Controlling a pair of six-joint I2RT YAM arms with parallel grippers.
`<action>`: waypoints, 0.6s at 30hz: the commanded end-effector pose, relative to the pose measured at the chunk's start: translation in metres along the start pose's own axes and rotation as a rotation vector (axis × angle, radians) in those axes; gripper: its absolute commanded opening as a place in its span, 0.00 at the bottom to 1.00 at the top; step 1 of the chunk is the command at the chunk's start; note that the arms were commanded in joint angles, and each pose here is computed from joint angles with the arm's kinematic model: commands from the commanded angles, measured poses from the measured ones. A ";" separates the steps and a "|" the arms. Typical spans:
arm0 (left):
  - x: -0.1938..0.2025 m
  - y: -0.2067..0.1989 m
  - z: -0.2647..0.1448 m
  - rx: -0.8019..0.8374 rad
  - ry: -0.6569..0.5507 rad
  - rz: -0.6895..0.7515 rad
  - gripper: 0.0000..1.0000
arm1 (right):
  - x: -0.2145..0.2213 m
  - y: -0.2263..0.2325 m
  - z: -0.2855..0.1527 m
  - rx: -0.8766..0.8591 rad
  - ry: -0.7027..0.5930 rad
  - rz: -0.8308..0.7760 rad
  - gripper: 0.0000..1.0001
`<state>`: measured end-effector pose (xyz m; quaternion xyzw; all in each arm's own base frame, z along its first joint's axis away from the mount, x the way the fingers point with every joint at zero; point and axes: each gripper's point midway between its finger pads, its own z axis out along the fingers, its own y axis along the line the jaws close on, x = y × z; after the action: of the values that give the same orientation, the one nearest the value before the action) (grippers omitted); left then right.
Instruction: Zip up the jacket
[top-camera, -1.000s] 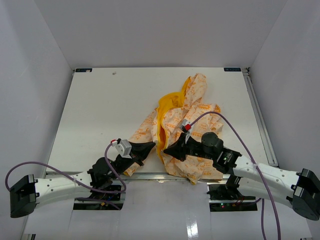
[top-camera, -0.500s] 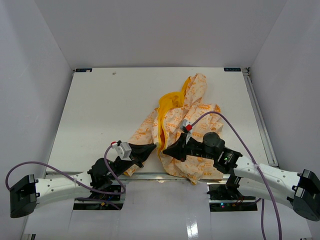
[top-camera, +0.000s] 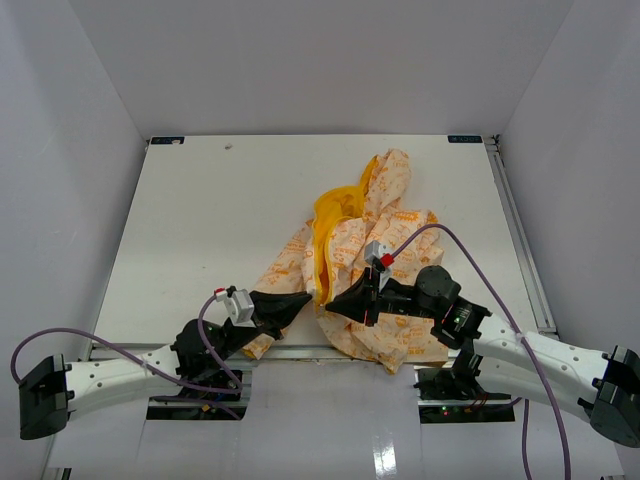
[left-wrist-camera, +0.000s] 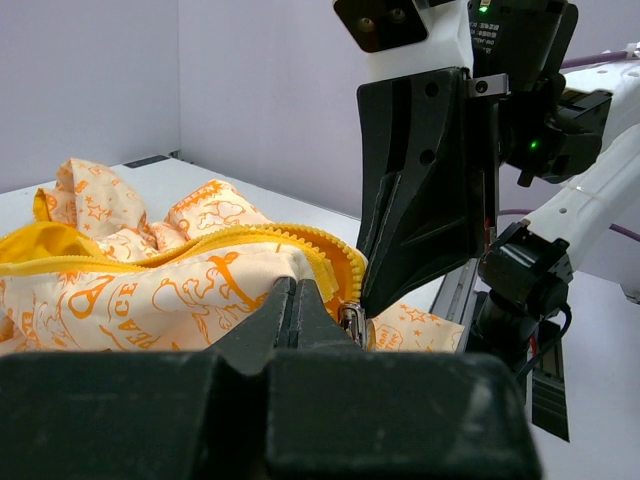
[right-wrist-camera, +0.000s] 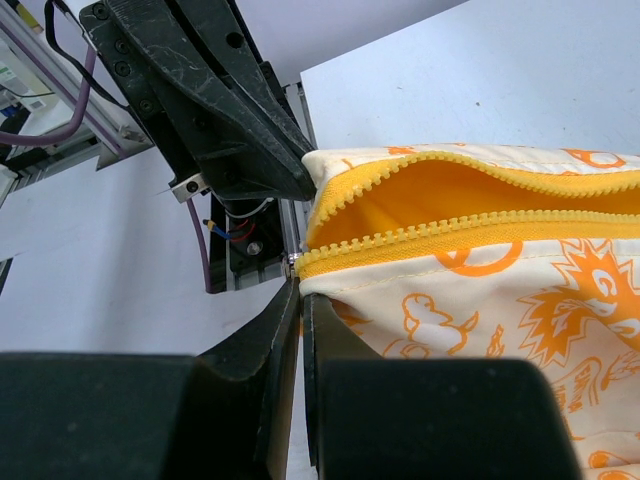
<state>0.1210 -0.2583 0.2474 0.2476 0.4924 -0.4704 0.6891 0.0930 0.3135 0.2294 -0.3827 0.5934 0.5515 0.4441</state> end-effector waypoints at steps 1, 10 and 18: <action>0.002 -0.007 -0.005 0.045 -0.009 -0.001 0.00 | -0.020 0.008 0.002 -0.039 -0.066 -0.049 0.08; 0.005 -0.009 -0.008 0.062 0.014 0.016 0.00 | -0.019 0.006 0.004 -0.032 -0.058 -0.045 0.08; 0.012 0.003 -0.013 -0.005 0.032 -0.006 0.00 | -0.015 0.002 -0.003 -0.032 -0.053 -0.041 0.08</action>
<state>0.1165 -0.2544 0.2440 0.2593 0.4951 -0.4692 0.6837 0.0966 0.3133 0.2263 -0.3824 0.5973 0.5496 0.4415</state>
